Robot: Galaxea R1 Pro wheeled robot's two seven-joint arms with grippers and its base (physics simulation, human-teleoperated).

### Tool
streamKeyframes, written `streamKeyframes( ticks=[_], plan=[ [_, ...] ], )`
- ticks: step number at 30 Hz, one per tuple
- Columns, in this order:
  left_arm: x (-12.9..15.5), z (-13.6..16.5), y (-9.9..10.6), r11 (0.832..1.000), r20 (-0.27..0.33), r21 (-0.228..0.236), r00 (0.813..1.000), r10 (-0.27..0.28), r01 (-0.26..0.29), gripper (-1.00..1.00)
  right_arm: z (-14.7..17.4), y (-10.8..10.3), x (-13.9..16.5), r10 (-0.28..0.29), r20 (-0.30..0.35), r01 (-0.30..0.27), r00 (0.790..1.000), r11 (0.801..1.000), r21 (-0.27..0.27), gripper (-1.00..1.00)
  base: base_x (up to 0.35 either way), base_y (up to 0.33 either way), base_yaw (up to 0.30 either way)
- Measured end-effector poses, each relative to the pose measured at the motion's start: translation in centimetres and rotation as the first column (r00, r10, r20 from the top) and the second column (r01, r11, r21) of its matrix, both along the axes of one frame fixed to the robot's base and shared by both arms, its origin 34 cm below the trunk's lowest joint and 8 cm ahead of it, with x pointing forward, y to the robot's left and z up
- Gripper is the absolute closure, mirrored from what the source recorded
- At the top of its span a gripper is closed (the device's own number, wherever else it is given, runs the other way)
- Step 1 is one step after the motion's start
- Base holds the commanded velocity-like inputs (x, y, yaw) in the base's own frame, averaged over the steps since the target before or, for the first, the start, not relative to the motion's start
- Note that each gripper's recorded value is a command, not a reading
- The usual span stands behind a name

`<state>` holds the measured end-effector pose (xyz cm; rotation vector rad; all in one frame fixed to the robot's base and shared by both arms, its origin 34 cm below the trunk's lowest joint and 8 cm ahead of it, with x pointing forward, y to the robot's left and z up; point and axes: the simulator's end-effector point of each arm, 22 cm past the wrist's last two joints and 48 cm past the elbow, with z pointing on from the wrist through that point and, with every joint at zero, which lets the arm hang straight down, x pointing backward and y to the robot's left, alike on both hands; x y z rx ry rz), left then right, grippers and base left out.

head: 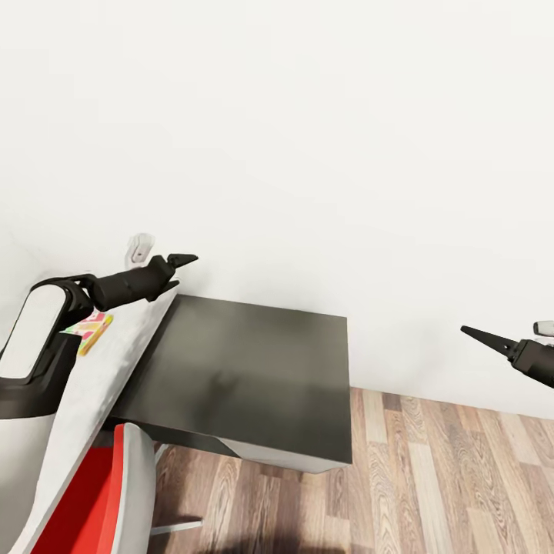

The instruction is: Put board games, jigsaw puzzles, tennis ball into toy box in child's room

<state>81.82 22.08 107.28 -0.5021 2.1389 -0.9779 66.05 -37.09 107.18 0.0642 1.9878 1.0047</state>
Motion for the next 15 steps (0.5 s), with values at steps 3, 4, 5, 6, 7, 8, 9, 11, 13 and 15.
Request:
streamKeyframes(
  ticks=[3,4,5,6,7,8,9,11,13,15],
  plan=[
    [0.2,0.1,3.0,0.999,0.003,0.025,0.999,0.042,-0.042,-1.00,0.0,0.0,0.0,0.001,-0.001,-0.001,1.000,1.000,0.000,-1.00,0.000,0.000,-0.003],
    [0.3,0.2,3.6,0.998,0.004,0.029,0.999,0.051,-0.051,-1.00,0.0,0.1,0.0,0.001,-0.001,-0.001,1.000,1.000,0.000,-1.00,0.000,0.000,-0.002],
    [0.3,0.2,3.6,0.998,0.003,0.028,0.999,0.052,-0.052,-1.00,0.0,0.1,0.0,0.001,-0.001,-0.001,1.000,1.000,0.000,-1.00,0.000,0.000,-0.002],
    [0.3,0.2,4.1,0.998,0.004,0.033,0.998,0.060,-0.060,-1.00,0.0,0.1,0.0,0.001,-0.001,-0.001,1.000,1.000,0.000,-1.00,0.000,0.000,-0.001],
    [0.4,0.2,4.8,0.997,0.004,0.039,0.998,0.069,-0.069,-1.00,0.0,0.1,0.0,0.002,-0.001,-0.002,1.000,1.000,0.000,-1.00,0.000,0.000,-0.001],
    [0.5,0.2,5.5,0.996,0.004,0.047,0.997,0.079,-0.079,-1.00,0.0,0.1,0.0,0.002,-0.001,-0.002,1.000,1.000,0.000,-1.00,0.000,0.000,0.000],
    [0.6,0.2,6.4,0.994,0.001,0.057,0.996,0.091,-0.091,-1.00,0.0,0.1,0.0,0.002,-0.001,-0.002,1.000,1.000,0.000,-1.00,0.000,0.000,0.000],
    [0.7,0.0,7.4,0.992,-0.003,0.068,0.995,0.104,-0.103,-1.00,0.0,0.1,0.0,0.002,-0.001,-0.002,1.000,1.000,0.000,-1.00,0.000,0.000,0.000],
    [0.9,-0.3,9.5,0.987,-0.014,0.088,0.991,0.134,-0.133,-1.00,-0.1,0.1,0.0,0.002,-0.001,-0.002,1.000,1.000,0.001,-1.00,0.000,0.000,0.000],
    [1.0,-0.5,10.8,0.984,-0.021,0.096,0.988,0.154,-0.151,-1.00,-0.1,0.1,0.0,0.003,-0.002,-0.003,1.000,1.000,0.001,-1.00,0.000,0.000,0.000]
  ],
)
